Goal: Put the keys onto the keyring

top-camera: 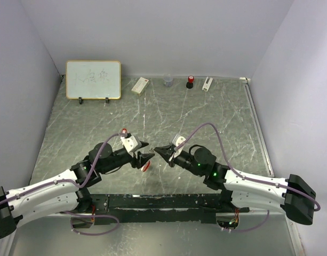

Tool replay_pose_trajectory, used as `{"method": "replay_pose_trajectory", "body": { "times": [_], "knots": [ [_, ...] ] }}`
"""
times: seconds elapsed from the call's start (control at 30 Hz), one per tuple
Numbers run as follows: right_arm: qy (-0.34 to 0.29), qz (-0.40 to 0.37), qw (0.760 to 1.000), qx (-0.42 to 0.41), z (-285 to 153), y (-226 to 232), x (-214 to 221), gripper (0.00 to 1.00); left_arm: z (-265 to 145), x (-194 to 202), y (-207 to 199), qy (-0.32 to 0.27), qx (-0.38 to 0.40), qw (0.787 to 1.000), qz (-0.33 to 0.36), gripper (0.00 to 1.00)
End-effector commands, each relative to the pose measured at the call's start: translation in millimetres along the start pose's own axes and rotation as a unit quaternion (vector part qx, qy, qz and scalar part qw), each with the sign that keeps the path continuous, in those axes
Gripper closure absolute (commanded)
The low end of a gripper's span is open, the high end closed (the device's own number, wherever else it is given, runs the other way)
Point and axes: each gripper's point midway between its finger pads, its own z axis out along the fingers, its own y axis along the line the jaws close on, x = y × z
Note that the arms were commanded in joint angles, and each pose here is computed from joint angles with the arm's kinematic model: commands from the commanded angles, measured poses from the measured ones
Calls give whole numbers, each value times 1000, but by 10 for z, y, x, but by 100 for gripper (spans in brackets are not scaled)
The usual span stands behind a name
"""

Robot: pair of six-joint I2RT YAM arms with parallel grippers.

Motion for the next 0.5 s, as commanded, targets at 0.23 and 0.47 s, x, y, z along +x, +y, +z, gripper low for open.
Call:
{"method": "replay_pose_trajectory", "body": {
  "times": [0.23, 0.47],
  "knots": [
    [-34, -6, 999, -24, 4, 46, -307, 100, 59, -169, -100, -31, 40, 998, 36, 51],
    [-40, -5, 999, -26, -29, 46, -352, 100, 78, -156, -174, -28, 63, 997, 44, 62]
  ]
}}
